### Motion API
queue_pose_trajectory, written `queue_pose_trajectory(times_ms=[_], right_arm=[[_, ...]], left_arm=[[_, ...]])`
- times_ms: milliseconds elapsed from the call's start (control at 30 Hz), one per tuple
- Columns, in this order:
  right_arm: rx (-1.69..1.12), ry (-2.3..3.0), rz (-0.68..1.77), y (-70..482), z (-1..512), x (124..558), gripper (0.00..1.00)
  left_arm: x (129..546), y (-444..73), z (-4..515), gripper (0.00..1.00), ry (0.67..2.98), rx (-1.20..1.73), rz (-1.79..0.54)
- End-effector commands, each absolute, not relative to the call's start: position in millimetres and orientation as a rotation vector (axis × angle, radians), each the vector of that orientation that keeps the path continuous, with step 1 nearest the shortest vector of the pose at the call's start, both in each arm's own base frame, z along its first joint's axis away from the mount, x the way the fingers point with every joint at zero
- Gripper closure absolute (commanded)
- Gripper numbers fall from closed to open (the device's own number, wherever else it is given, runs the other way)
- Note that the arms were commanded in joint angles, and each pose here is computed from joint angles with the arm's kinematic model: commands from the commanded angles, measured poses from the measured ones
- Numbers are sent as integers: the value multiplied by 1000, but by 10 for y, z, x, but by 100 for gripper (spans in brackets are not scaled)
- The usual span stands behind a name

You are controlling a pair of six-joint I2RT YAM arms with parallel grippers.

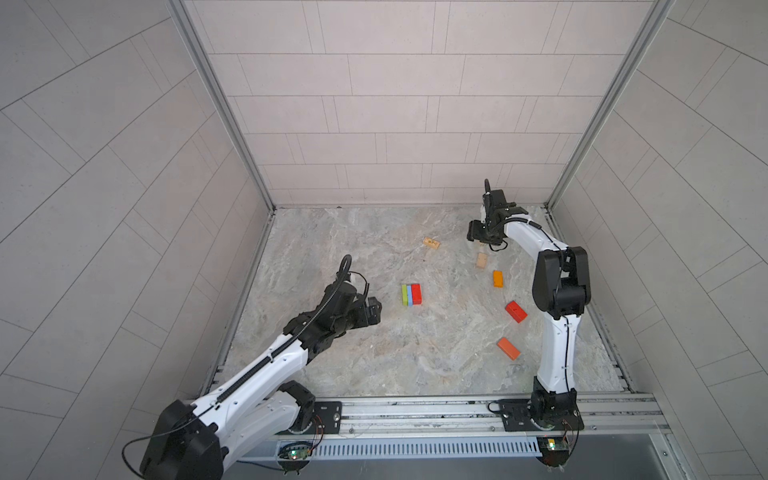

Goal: Build the wood block tower
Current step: 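Reach the right gripper to the pale wood block and grasp it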

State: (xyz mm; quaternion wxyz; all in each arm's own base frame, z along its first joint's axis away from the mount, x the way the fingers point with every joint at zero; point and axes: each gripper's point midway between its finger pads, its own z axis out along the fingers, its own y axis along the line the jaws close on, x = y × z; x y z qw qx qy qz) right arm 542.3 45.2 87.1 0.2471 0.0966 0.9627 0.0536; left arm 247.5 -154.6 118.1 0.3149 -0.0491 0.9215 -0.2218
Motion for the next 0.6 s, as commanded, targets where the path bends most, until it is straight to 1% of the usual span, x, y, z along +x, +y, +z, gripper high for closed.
queue_pose_trajectory(times_ms=[0, 200, 233, 433, 500, 567], right_arm=[[225, 2656, 27, 301, 788, 5515, 32], [209, 2676, -33, 184, 631, 5710, 32], [200, 2675, -40, 166, 610, 5733, 32], [185, 2659, -98, 43, 517, 5837, 33], [189, 2658, -100, 16, 493, 5854, 35], [194, 2665, -81, 4, 452, 5861, 39]], left_arm=[[2455, -1481, 1161, 3, 2425, -153, -556], [2431, -1434, 1112, 1, 2421, -178, -545], [2436, -1410, 1118, 0, 2421, -179, -526], [2466, -1392, 1117, 0, 2422, -194, -503], [2475, -1397, 1101, 0, 2426, -201, -503], [2485, -1408, 1102, 0, 2428, -201, -505]])
